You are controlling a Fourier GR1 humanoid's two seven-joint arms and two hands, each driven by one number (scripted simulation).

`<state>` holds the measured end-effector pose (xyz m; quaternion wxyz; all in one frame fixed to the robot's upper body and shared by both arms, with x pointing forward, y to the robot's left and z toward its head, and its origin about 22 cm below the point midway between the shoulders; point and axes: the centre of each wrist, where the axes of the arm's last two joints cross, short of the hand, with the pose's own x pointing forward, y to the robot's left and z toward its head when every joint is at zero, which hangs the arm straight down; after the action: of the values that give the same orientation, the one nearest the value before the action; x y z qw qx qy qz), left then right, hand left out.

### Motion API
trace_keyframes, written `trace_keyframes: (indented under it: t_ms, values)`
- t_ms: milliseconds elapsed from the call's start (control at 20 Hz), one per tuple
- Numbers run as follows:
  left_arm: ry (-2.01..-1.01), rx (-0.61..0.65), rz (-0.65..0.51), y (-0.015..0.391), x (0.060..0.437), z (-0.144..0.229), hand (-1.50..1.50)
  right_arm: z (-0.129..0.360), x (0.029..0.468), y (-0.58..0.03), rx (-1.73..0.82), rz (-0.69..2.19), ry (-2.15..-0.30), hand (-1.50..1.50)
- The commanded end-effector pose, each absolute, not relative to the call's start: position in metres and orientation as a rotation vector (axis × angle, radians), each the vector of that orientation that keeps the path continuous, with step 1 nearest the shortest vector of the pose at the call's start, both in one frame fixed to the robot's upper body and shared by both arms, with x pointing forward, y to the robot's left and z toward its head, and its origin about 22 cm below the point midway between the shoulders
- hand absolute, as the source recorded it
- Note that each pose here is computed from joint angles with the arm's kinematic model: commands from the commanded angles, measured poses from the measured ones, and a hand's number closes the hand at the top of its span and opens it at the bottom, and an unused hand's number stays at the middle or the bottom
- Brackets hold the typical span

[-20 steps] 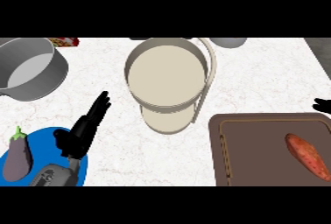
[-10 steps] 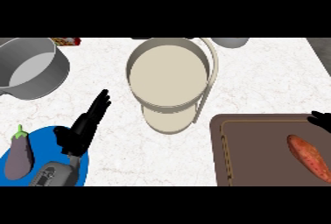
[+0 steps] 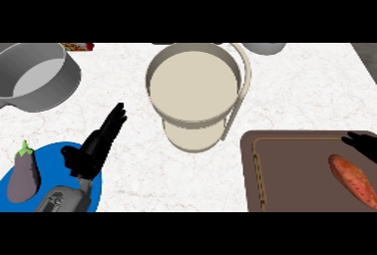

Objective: Pick the sweet potato from the tray and place it in the tiered basket

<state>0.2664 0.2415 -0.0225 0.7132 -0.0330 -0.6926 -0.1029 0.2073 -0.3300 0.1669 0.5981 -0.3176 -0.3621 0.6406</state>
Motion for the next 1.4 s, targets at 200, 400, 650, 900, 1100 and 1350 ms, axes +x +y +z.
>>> trace_keyframes:
  t_ms: [200, 400, 650, 900, 1100, 1350]
  values:
    - [-1.532, -0.069, -0.22, 0.243, 0.27, -0.017, 0.0, 0.125, 0.207, -0.338, -0.74, 1.476, -0.844, -1.5]
    - [-1.526, -0.068, -0.229, 0.237, 0.27, -0.023, 0.0, 0.115, 0.213, -0.36, -0.749, 1.437, -0.765, -1.5]
    - [-1.526, -0.077, -0.244, 0.225, 0.264, -0.015, 0.0, 0.095, 0.226, -0.382, -0.724, 1.413, -0.782, -1.5]
    - [-1.534, -0.08, -0.217, 0.231, 0.261, -0.019, 0.0, 0.104, 0.225, -0.373, -0.704, 1.432, -0.779, -1.5]
    - [-1.54, -0.054, -0.231, 0.232, 0.261, -0.023, 0.0, 0.073, 0.212, -0.387, -0.709, 1.457, -0.772, -1.5]
    - [-1.525, -0.054, -0.24, 0.262, 0.262, -0.018, 0.0, 0.036, 0.217, -0.371, -0.647, 1.416, -0.841, 1.5]
